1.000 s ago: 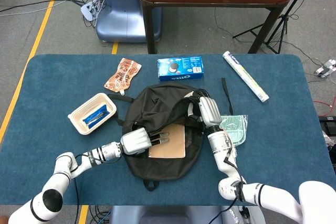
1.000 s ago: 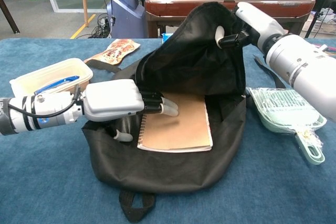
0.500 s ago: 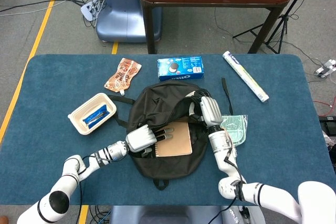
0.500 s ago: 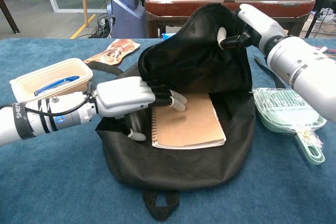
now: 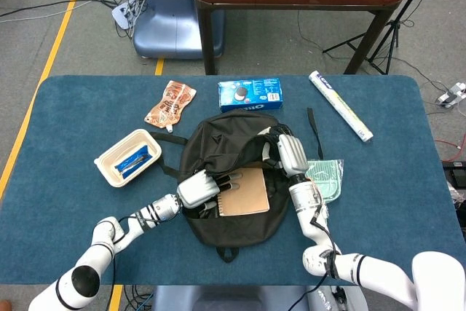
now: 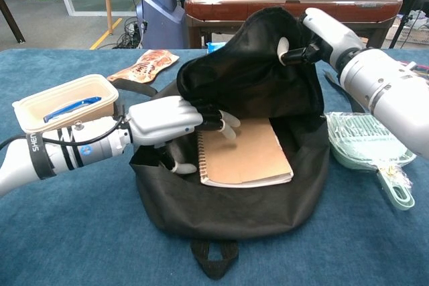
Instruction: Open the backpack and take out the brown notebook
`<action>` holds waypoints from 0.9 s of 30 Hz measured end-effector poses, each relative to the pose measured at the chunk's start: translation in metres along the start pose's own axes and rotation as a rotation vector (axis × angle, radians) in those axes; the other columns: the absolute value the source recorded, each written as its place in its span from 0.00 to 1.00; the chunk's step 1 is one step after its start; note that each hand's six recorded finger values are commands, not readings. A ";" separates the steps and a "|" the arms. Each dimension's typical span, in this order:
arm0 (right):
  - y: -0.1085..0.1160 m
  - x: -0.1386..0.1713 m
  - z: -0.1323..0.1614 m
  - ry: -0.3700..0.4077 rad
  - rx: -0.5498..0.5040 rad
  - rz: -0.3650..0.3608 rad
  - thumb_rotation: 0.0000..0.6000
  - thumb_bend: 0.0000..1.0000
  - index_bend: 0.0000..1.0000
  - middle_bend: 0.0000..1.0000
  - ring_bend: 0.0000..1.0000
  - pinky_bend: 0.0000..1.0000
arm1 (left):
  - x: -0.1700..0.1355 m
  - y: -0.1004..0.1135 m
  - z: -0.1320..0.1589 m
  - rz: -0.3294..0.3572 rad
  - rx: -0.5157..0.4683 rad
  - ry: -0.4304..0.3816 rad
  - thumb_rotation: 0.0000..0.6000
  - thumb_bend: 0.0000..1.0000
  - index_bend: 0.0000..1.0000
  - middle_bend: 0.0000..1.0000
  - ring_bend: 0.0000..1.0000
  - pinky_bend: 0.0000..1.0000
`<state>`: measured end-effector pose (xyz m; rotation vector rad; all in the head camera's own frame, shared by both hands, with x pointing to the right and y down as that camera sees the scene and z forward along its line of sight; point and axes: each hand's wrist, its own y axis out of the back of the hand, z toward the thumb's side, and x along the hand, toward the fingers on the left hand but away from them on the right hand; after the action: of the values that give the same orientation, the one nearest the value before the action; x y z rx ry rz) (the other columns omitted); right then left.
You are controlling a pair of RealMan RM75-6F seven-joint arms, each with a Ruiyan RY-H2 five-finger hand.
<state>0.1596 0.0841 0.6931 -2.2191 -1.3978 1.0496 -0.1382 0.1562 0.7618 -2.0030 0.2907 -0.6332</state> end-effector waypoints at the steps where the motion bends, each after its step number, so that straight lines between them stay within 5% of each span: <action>1: 0.000 0.000 0.000 -0.001 0.001 0.001 1.00 0.78 0.71 0.37 0.22 0.13 | 0.000 0.000 0.000 0.002 -0.004 0.002 1.00 0.36 0.26 0.11 0.01 0.00; 20: 0.002 -0.003 -0.002 -0.014 -0.001 -0.005 1.00 0.78 0.71 0.37 0.22 0.13 | 0.003 -0.001 0.006 0.027 -0.031 0.027 1.00 0.54 0.50 0.13 0.00 0.00; 23: 0.003 -0.004 -0.003 -0.017 -0.004 -0.010 1.00 0.78 0.71 0.37 0.22 0.13 | 0.003 -0.001 0.008 0.037 -0.051 0.033 1.00 0.55 0.52 0.23 0.02 0.00; 27: 0.004 -0.005 -0.004 -0.024 -0.008 -0.010 1.00 0.78 0.71 0.37 0.22 0.13 | 0.003 -0.001 0.013 0.043 -0.081 0.023 1.00 0.55 0.56 0.43 0.16 0.00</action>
<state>0.1639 0.0783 0.6960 -2.2093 -1.4243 1.0725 -0.1289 0.1648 0.7589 -2.0621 0.3776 -0.6259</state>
